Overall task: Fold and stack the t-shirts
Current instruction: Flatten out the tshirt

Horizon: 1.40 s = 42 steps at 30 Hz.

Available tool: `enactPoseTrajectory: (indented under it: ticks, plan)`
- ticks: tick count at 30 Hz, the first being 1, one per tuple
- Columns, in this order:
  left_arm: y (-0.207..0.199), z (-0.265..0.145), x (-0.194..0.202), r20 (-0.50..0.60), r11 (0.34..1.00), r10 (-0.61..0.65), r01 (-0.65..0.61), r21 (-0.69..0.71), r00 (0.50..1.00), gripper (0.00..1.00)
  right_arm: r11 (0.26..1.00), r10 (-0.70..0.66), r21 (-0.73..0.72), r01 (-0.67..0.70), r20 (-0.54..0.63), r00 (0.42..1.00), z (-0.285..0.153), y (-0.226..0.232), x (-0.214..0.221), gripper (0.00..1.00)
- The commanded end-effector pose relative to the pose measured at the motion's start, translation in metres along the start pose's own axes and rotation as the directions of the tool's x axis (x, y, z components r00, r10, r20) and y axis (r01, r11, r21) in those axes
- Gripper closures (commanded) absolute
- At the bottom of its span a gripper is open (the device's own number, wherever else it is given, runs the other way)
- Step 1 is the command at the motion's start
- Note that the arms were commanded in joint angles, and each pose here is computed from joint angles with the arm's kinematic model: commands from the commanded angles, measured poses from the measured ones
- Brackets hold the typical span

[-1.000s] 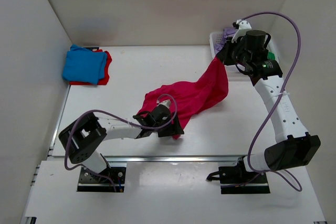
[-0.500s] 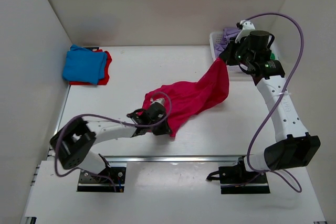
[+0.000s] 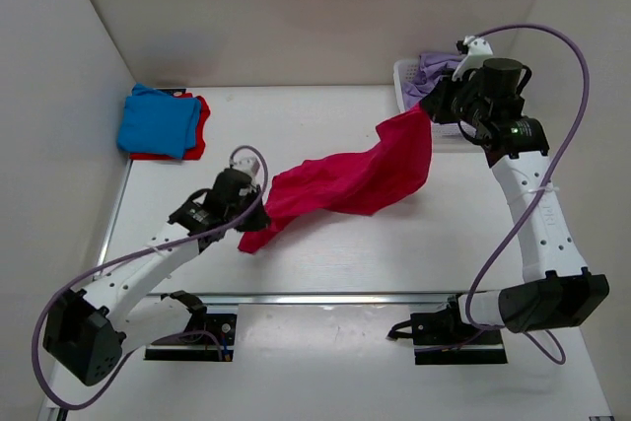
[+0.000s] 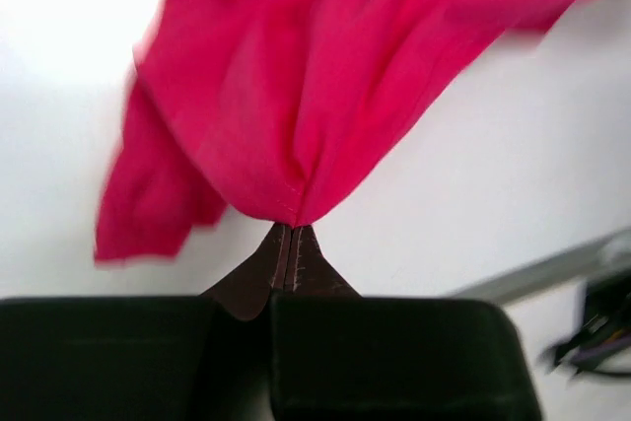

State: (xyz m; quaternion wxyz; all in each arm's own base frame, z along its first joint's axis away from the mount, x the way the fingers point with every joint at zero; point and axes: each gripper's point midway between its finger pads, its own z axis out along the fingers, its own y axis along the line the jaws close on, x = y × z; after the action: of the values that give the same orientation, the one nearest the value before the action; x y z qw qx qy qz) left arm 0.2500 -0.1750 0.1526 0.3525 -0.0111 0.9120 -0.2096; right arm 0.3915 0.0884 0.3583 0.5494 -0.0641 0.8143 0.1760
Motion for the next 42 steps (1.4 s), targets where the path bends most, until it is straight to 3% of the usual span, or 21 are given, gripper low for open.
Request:
enactPoseTrajectory:
  ticks: [1, 9, 10, 12, 16, 23, 33, 42]
  plan:
    - [0.018, 0.002, 0.077, -0.209, 0.999, 0.051, -0.053, -0.004, 0.977, 1.0, 1.0, -0.022, -0.02, 0.022, 0.025, 0.999, -0.01, 0.011, 0.004, 1.0]
    - [0.029, 0.0, 0.149, -0.357, 0.999, 0.027, -0.011, 0.048, 0.934, 0.97, 1.0, -0.013, 0.005, 0.013, -0.069, 0.998, -0.002, 0.003, 0.049, 1.0]
    - [0.023, -0.001, 0.151, -0.359, 0.997, 0.018, 0.009, 0.073, 0.933, 0.84, 1.0, -0.014, 0.002, 0.014, -0.077, 0.997, 0.0, 0.003, 0.054, 1.0]
    - [0.015, -0.002, 0.16, -0.367, 0.994, 0.017, 0.022, 0.104, 0.93, 0.8, 1.0, -0.015, 0.005, 0.015, -0.066, 0.998, 0.001, 0.002, 0.053, 1.0]
    - [0.01, 0.004, 0.167, -0.356, 0.995, 0.008, 0.027, 0.092, 0.935, 0.56, 1.0, -0.006, -0.004, 0.006, -0.075, 0.997, 0.005, 0.006, 0.057, 1.0]
    - [0.018, 0.011, 0.167, -0.349, 0.999, 0.014, -0.003, 0.033, 0.937, 0.4, 1.0, -0.009, -0.008, 0.008, -0.075, 0.997, 0.005, 0.005, 0.059, 1.0]
    - [0.034, 0.022, 0.168, -0.314, 0.995, 0.051, -0.076, -0.067, 0.948, 0.38, 1.0, -0.005, -0.016, 0.004, -0.072, 0.997, 0.007, 0.005, 0.061, 1.0]
    - [0.043, 0.026, 0.187, -0.394, 0.966, 0.15, -0.219, -0.135, 0.907, 0.43, 1.0, -0.009, -0.025, 0.007, -0.069, 0.998, 0.007, 0.005, 0.058, 1.0]
